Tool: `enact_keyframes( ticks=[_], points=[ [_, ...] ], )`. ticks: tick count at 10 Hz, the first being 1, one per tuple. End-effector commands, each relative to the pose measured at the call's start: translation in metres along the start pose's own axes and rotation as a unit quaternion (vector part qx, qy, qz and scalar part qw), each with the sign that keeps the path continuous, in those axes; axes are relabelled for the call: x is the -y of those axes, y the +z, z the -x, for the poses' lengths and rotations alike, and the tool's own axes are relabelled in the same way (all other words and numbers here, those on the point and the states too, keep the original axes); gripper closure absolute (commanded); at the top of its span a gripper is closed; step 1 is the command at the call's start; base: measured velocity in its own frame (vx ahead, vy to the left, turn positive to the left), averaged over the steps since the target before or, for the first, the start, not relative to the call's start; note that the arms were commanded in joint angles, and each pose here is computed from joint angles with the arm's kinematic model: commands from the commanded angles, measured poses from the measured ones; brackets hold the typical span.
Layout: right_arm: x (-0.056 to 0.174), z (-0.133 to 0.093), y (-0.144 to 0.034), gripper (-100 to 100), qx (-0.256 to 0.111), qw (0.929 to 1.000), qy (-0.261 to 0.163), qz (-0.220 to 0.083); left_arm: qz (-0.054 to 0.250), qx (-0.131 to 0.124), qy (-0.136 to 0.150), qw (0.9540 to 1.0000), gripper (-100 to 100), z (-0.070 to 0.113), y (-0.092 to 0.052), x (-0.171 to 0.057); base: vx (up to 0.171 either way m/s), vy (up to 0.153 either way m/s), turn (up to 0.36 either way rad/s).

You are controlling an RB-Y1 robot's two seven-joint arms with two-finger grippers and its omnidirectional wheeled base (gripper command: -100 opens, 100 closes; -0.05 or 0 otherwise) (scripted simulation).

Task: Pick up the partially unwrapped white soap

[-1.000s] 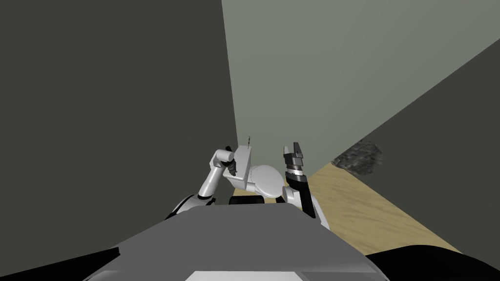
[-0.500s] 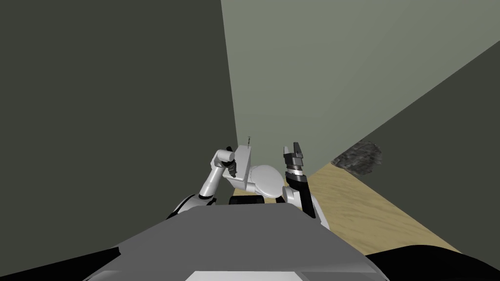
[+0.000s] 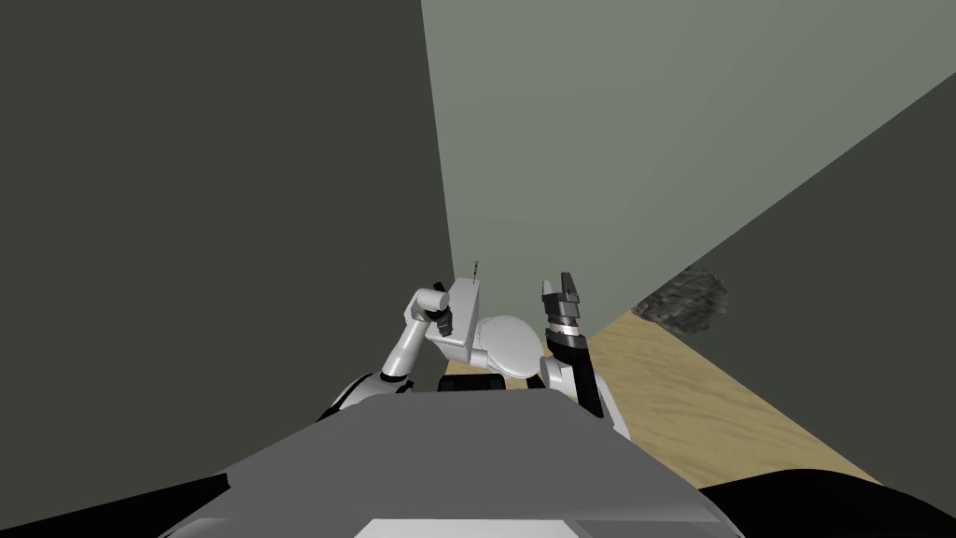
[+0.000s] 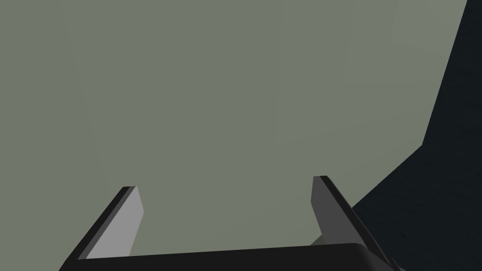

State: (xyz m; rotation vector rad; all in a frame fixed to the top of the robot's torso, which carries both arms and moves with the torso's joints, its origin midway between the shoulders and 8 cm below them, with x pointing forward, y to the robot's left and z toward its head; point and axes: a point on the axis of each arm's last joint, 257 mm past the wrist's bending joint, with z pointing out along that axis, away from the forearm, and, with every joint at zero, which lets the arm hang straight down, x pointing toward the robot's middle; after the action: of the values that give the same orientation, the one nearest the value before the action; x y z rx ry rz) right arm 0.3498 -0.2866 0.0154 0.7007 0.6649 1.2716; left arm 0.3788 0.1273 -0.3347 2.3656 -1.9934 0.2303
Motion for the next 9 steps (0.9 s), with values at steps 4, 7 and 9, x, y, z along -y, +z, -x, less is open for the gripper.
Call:
enact_keyframes(
  ticks=[4,7,9],
  points=[
    [0.000,0.000,0.000,0,0.000,1.0000,0.000,0.000,-0.002,-0.001,0.001,1.0000,100,-0.001,-0.001,0.001,0.000,0.000,0.000],
    [0.000,0.000,0.000,0,0.000,1.0000,0.000,0.000,0.000,0.000,0.000,1.0000,100,0.000,-0.011,-0.003,0.007,0.005,0.007],
    [0.000,0.000,0.000,0,0.000,1.0000,0.000,0.000,0.000,0.000,0.001,1.0000,100,-0.001,-0.013,-0.003,0.004,0.005,0.003]
  ],
)
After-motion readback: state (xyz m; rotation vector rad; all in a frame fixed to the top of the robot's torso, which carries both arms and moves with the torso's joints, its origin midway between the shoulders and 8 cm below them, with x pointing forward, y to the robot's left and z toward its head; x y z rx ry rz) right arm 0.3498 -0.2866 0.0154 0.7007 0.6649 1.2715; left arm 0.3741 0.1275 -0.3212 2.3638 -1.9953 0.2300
